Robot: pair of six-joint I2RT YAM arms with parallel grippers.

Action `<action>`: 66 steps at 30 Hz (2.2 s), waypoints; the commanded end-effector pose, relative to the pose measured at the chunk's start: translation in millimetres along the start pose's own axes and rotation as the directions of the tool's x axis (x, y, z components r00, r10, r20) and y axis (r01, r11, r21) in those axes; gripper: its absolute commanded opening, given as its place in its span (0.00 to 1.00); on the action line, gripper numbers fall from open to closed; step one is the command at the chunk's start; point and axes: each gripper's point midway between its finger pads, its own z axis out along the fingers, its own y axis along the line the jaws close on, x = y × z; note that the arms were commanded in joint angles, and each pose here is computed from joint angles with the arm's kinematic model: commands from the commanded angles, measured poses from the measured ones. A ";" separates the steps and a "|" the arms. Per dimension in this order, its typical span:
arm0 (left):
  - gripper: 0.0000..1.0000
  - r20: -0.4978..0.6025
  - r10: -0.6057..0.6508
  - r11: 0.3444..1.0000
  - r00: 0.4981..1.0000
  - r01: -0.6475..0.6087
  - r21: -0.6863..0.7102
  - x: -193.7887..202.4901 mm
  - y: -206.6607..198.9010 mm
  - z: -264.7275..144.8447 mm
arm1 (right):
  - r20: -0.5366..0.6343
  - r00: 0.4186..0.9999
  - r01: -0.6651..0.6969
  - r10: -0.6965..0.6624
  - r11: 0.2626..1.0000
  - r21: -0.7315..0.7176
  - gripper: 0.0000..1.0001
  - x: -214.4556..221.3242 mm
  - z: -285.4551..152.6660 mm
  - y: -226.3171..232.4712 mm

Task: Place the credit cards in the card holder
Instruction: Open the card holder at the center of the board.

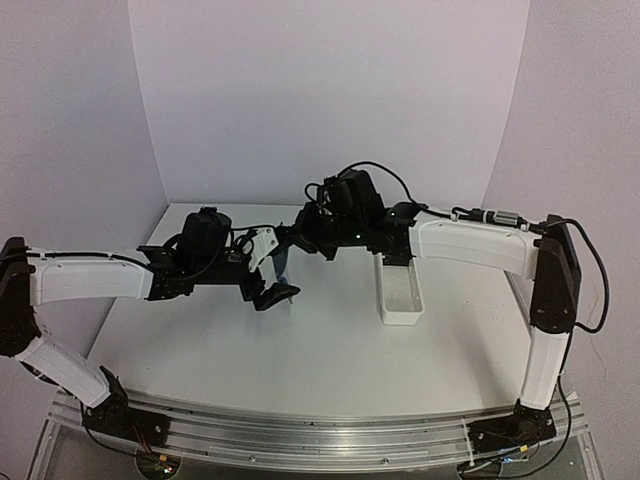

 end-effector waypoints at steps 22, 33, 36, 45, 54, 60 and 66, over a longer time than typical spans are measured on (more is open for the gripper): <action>0.14 0.004 -0.010 0.878 1.000 0.011 -0.479 -14.3 101.1 4.4 | 0.110 0.994 0.010 0.010 0.983 -0.182 0.00 -22.8 -35.7 66.6; 0.00 -0.044 -0.123 0.978 0.991 0.129 0.165 -6.1 31.7 -23.5 | -0.002 0.805 0.577 -0.593 0.784 -0.227 0.71 21.9 -46.3 27.4; 0.00 -0.075 -0.087 0.934 0.993 0.108 0.341 -4.0 1.8 -32.0 | 0.070 0.610 0.781 -0.789 0.584 -0.221 0.85 27.5 -70.8 24.3; 0.00 -0.078 -0.063 0.822 0.995 0.096 0.561 -7.9 -31.6 -42.0 | 0.181 0.275 0.910 -0.944 0.195 -0.366 0.91 73.3 -80.4 25.2; 0.00 -0.071 -0.054 0.798 0.996 0.086 0.596 -10.9 -36.1 -45.6 | 0.127 0.283 0.894 -0.951 0.214 -0.394 0.66 83.3 -42.7 14.0; 0.05 -0.093 -0.077 0.800 0.993 0.118 0.588 -8.2 -32.8 -41.2 | 0.047 0.390 0.844 -0.919 0.337 -0.418 0.00 89.0 -28.9 2.4; 0.95 -0.105 -0.264 0.886 0.959 0.284 0.366 4.5 38.7 -35.6 | -0.149 0.704 0.636 -0.694 0.710 -0.303 0.00 67.0 -1.4 -42.1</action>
